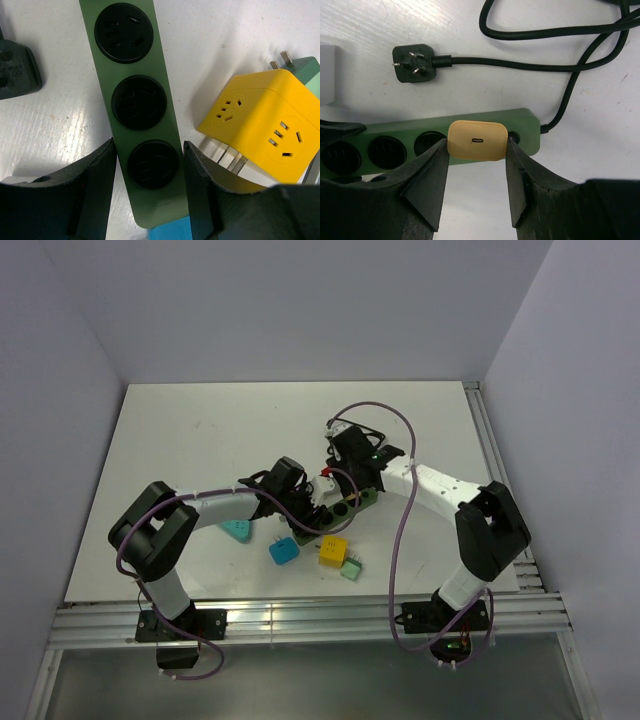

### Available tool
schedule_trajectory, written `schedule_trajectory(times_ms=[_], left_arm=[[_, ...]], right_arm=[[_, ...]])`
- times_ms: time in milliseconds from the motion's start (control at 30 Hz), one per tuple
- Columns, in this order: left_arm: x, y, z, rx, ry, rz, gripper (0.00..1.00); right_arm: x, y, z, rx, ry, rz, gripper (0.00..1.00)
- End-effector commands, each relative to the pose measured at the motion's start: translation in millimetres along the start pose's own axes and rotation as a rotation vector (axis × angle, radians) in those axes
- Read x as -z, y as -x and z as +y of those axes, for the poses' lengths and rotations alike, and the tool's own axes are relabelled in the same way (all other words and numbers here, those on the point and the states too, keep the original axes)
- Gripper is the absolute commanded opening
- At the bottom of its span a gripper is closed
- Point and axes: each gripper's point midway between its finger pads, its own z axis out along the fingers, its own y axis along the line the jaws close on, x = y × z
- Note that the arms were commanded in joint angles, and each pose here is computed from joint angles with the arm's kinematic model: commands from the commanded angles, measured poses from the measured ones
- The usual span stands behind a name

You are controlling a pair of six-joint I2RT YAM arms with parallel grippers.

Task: Insert the plug
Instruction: Insert the plug into the socket.

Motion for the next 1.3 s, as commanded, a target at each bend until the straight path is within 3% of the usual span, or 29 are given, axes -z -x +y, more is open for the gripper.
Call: schedule_trajectory(times_ms=[0, 333, 1267], left_arm=[[-11, 5, -11, -0.097, -0.046, -0.013, 0.47], [-13, 4, -11, -0.085, -0.064, -0.01, 0.47], [-13, 1, -3, -0.038, -0.071, -0.012, 0.46]], right_arm=[[0, -20, 11, -0.03, 0.044, -0.009, 0.0], [1, -38, 7, -0.091, 0.082, -0.058, 0.0], [-5, -71, 2, -0.112, 0.011, 0.023, 0.0]])
